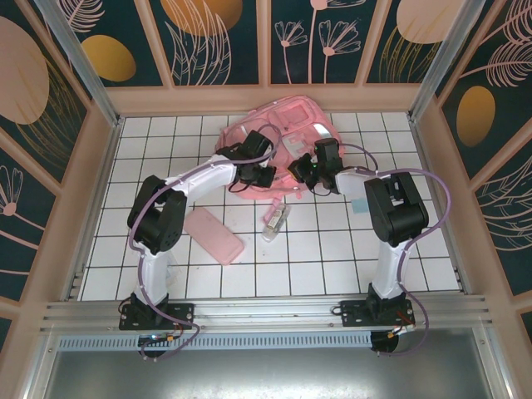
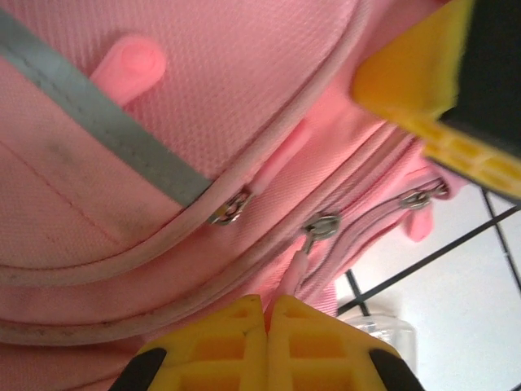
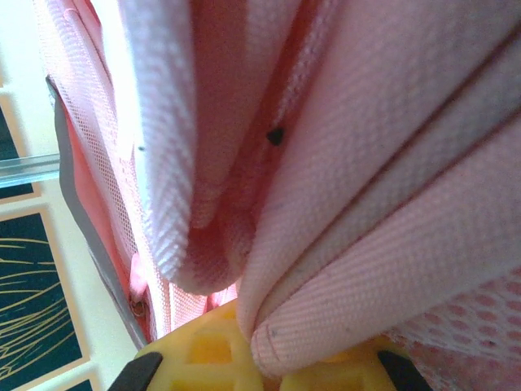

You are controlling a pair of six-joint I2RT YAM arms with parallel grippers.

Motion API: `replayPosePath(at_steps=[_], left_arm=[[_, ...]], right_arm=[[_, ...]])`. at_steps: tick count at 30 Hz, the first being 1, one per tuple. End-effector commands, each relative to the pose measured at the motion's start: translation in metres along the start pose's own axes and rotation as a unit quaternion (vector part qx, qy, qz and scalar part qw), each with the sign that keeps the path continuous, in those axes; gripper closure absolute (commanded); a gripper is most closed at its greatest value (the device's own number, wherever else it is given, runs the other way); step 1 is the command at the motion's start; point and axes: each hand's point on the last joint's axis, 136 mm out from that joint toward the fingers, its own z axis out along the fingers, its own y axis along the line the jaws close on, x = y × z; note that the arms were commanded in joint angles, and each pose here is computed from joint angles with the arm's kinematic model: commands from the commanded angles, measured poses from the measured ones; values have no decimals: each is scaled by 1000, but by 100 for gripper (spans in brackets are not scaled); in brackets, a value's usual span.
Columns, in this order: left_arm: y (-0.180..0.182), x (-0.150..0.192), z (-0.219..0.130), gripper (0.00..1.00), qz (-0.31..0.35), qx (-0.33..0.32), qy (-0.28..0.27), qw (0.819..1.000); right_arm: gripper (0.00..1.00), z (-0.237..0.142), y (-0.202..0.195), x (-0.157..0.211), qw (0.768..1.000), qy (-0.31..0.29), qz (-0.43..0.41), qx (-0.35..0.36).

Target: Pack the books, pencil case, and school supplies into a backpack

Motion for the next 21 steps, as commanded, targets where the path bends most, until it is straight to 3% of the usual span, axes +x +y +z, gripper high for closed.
replayPosePath(at_steps=[1,7,14,19,21], left_arm=[[52,24,20,100,-37,-42,25,998],[-1,5,12,100,-28,110,-21,993],[2,-9,8,100,-24,94,-49,994],[2,-10,7,62,3,32,-68,997],[-1,-13,4,56,17,10,-81,996]], right_arm=[[100,-23,37,-16,998,-22,-40,-38],[100,-17,47,-15,997,-5,-47,-58],[100,-18,46,-14,997,-5,-53,-52],[100,-19,47,-13,998,-3,-31,-57],[100,-19,47,-12,998,-3,-26,-58]])
